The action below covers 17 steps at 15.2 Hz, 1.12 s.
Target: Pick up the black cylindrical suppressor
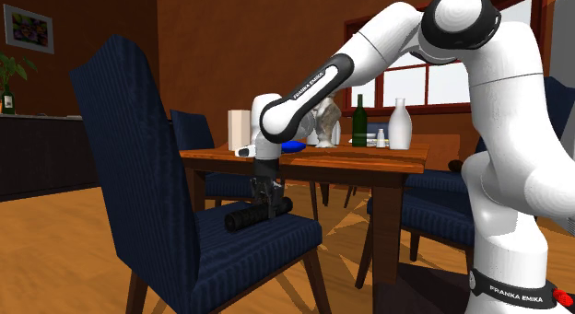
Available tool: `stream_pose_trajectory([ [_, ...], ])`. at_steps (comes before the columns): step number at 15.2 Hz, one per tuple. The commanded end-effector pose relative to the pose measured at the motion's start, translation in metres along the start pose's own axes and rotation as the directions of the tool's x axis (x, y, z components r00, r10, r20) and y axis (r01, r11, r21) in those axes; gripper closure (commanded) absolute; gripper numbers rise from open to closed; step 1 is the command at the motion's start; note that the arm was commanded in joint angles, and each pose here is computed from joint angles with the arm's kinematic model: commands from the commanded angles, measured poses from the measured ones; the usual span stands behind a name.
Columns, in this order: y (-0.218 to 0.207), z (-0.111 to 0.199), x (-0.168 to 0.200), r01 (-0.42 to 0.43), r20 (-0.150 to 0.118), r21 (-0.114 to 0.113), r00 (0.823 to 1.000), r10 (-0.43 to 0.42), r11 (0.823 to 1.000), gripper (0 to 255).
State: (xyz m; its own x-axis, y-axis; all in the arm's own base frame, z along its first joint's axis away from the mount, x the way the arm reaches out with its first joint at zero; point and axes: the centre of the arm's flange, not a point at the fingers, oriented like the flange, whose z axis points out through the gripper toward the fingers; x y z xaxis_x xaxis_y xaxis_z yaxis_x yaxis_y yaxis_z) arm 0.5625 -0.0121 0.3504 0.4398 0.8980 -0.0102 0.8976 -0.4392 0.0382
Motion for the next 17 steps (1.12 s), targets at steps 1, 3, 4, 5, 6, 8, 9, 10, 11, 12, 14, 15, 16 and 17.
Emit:
stream_pose_trajectory([
  [1, 0.0, -0.004, 0.0, -0.001, 0.001, 0.002, 1.0, 0.001, 1.0, 255],
  [3, 0.0, -0.015, 0.0, -0.001, 0.001, 0.002, 1.0, 0.001, 1.0, 255],
  [4, 0.0, -0.02, 0.0, -0.001, 0.001, 0.002, 1.0, 0.001, 1.0, 255],
  [5, 0.0, -0.025, 0.0, -0.001, 0.001, 0.002, 1.0, 0.001, 1.0, 255],
  [6, 0.001, -0.031, 0.0, -0.001, 0.001, 0.002, 1.0, 0.001, 1.0, 255],
  [8, 0.001, -0.041, 0.0, -0.001, 0.001, 0.002, 1.0, 0.001, 1.0, 255],
  [9, 0.001, -0.047, 0.0, -0.001, 0.001, 0.002, 1.0, 0.001, 1.0, 255],
  [10, 0.002, -0.052, 0.0, -0.001, 0.001, 0.002, 1.0, 0.001, 1.0, 255],
  [11, 0.002, -0.057, -0.001, -0.001, 0.001, 0.002, 1.0, 0.001, 1.0, 255],
  [12, 0.002, -0.062, -0.001, -0.001, 0.001, 0.002, 1.0, 0.001, 1.0, 255],
  [14, 0.002, -0.073, -0.001, -0.001, 0.001, 0.002, 1.0, 0.001, 1.0, 255],
  [15, 0.003, -0.078, -0.001, -0.001, 0.001, 0.002, 1.0, 0.001, 1.0, 255],
  [16, 0.002, -0.079, -0.001, -0.001, 0.001, 0.002, 1.0, 0.001, 1.0, 255],
  [17, 0.003, -0.079, -0.001, -0.001, 0.001, 0.002, 1.0, 0.001, 1.0, 255],
])
